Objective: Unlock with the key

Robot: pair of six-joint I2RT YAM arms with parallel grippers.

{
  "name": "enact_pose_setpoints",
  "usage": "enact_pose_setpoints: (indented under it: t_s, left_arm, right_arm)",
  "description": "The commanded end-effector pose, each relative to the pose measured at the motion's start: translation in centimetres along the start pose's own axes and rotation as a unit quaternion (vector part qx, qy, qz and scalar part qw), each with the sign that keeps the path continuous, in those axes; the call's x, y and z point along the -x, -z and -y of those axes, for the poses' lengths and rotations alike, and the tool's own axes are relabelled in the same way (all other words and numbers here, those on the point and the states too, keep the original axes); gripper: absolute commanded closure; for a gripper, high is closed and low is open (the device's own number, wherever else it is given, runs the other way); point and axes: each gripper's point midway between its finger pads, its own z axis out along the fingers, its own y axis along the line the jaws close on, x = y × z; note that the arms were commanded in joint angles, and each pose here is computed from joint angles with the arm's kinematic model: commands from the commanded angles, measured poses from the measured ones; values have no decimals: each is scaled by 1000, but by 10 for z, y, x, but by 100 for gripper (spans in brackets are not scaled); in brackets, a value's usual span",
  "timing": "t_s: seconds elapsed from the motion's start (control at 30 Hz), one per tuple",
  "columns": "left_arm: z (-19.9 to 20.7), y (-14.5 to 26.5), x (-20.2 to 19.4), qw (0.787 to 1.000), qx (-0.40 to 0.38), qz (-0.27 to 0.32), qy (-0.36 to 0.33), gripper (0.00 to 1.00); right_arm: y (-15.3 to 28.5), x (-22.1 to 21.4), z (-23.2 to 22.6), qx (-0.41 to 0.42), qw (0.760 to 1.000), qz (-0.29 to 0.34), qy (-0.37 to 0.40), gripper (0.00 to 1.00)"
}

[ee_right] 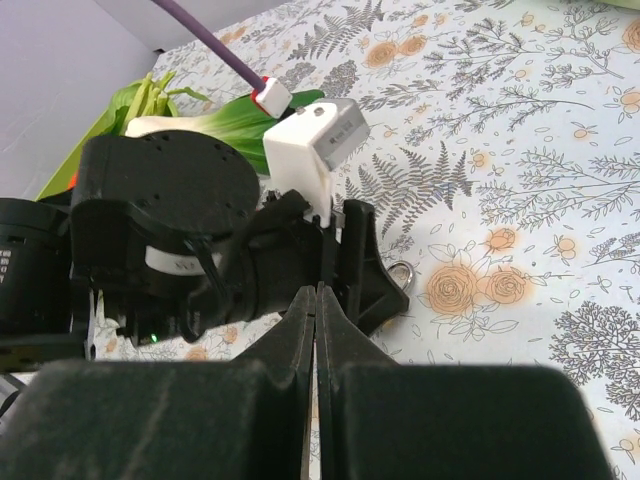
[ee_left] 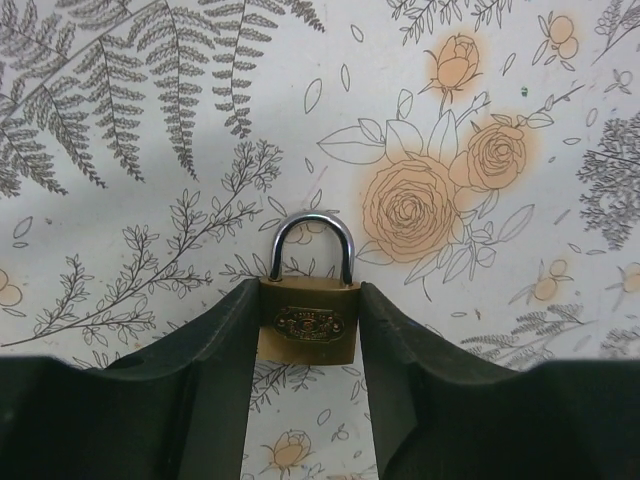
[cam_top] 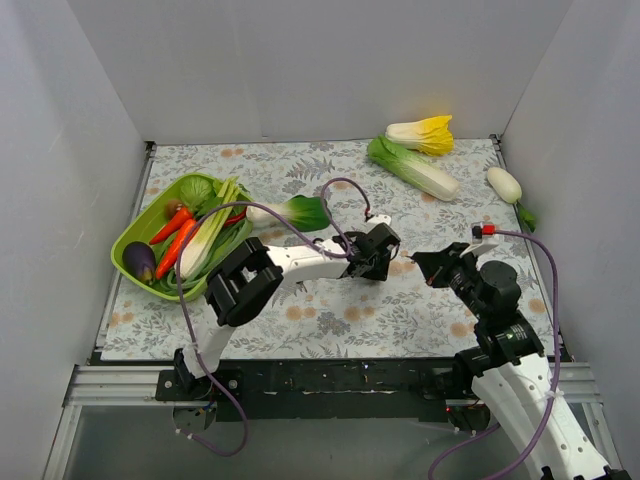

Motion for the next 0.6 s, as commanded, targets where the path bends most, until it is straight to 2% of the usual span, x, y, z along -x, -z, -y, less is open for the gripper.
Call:
enact_pose_setpoints:
  t_s: [0.0,0.13,0.23,0.27,0.37,0.4,0.47,0.5,0.57]
  left_arm:
    - [-12,8,-28,991,-62,-83,85,100]
    - [-9,26,9,981,-103,-45,156,100]
    - [-9,46,45,966,-131,-1,224,100]
    - [-11,57,50,952,-146,-3,268,100]
    - [-10,77,77,924,-192,33,328,100]
    - [-12,86,79,908,-201,36,366,100]
    - [-9,100,96,885,-236,59,398,100]
    - [-11,106,94,867,-244,54,430,100]
    - [-8,116,103,847,-268,61,455,100]
  right_arm:
    - [2,9,-6,11,1000,17,5,99]
    - [0,3,-12,36,999,12,3,99]
    - [-2,2,-18,61,998,18,7,99]
    - [-4,1,-20,74,997,24,9,99]
    - [-7,-6,-22,91,996,21,13,99]
    - [-9,-9,-21,96,995,21,13,99]
    - [-11,-13,-22,104,994,19,16,99]
    - [-12,-16,-23,109,994,20,19,99]
    - [-14,-19,-20,104,994,23,26,99]
